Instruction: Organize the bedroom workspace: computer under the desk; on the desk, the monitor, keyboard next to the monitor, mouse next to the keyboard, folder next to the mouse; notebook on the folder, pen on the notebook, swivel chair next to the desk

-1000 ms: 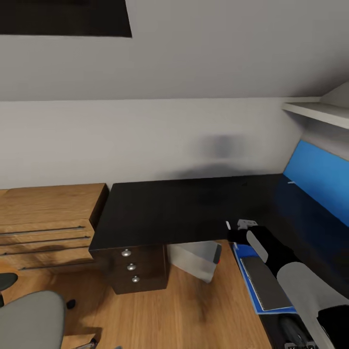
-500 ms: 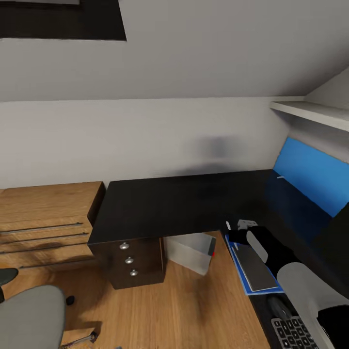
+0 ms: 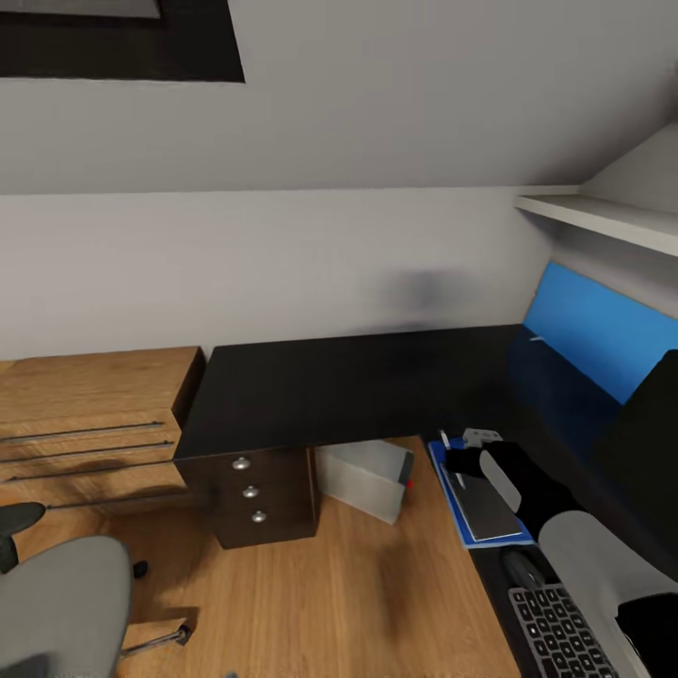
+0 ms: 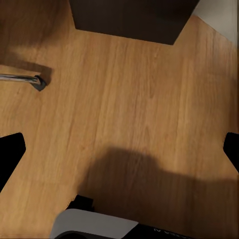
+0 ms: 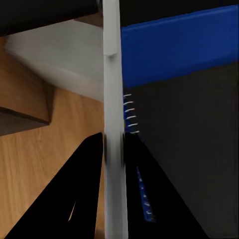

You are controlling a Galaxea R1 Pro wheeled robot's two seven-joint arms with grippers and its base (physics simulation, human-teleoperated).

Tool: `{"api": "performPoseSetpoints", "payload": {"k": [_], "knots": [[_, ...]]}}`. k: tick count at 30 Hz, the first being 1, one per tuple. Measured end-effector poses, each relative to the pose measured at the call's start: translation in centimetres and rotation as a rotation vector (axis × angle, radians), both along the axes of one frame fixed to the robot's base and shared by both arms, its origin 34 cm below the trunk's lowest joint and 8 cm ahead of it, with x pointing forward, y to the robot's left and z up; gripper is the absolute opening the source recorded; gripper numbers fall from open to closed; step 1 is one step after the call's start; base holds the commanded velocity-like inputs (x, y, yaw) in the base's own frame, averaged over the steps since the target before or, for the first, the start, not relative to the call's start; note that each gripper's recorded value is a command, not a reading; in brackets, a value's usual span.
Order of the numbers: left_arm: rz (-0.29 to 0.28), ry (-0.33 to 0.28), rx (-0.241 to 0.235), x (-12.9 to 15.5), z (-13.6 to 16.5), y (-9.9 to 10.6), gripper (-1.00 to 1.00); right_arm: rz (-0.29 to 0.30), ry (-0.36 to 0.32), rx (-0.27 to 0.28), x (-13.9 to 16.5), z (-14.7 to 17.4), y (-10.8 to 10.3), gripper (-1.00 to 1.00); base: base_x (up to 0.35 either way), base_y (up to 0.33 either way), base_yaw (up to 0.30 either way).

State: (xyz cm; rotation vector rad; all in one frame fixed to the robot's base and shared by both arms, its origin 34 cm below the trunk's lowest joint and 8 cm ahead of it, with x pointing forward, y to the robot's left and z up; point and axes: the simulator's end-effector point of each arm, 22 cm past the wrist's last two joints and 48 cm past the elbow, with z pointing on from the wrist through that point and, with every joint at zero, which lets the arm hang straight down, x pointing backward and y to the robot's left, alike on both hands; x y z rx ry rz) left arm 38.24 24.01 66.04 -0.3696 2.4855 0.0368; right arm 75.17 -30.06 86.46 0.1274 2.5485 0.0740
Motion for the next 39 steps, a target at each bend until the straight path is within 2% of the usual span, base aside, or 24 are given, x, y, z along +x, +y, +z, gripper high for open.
{"api": "performPoseSetpoints", "payload": {"k": [2, 10, 24, 33, 39], "knots": [[-0.001, 0.0, -0.001, 0.0, 0.0, -0.1, 1.0, -0.005, 0.005, -0.002, -0.2, -0.4, -0.2, -1.0, -0.061, -0.055, 0.0], [0.001, 0.0, -0.001, 0.0, 0.0, 0.0, 1.0, -0.03, -0.052, -0.015, 0.3, -0.7, -1.3, -1.0, -0.047, -0.036, 0.0], [0.0, 0.0, -0.001, 0.0, 0.0, 0.0, 1.0, -0.043, -0.068, -0.028, 0.3, -1.0, -2.0, -1.0, -0.079, -0.058, 0.0], [-0.001, 0.0, 0.0, 0.0, 0.0, 0.0, 1.0, -0.053, -0.055, -0.04, -0.2, -1.6, -2.9, -1.0, -0.081, -0.052, 0.0], [-0.001, -0.001, 0.0, 0.0, 0.0, 0.0, 1.0, -0.065, -0.083, -0.048, 0.0, -1.7, -3.5, -1.0, -0.008, -0.005, 0.0]]}}
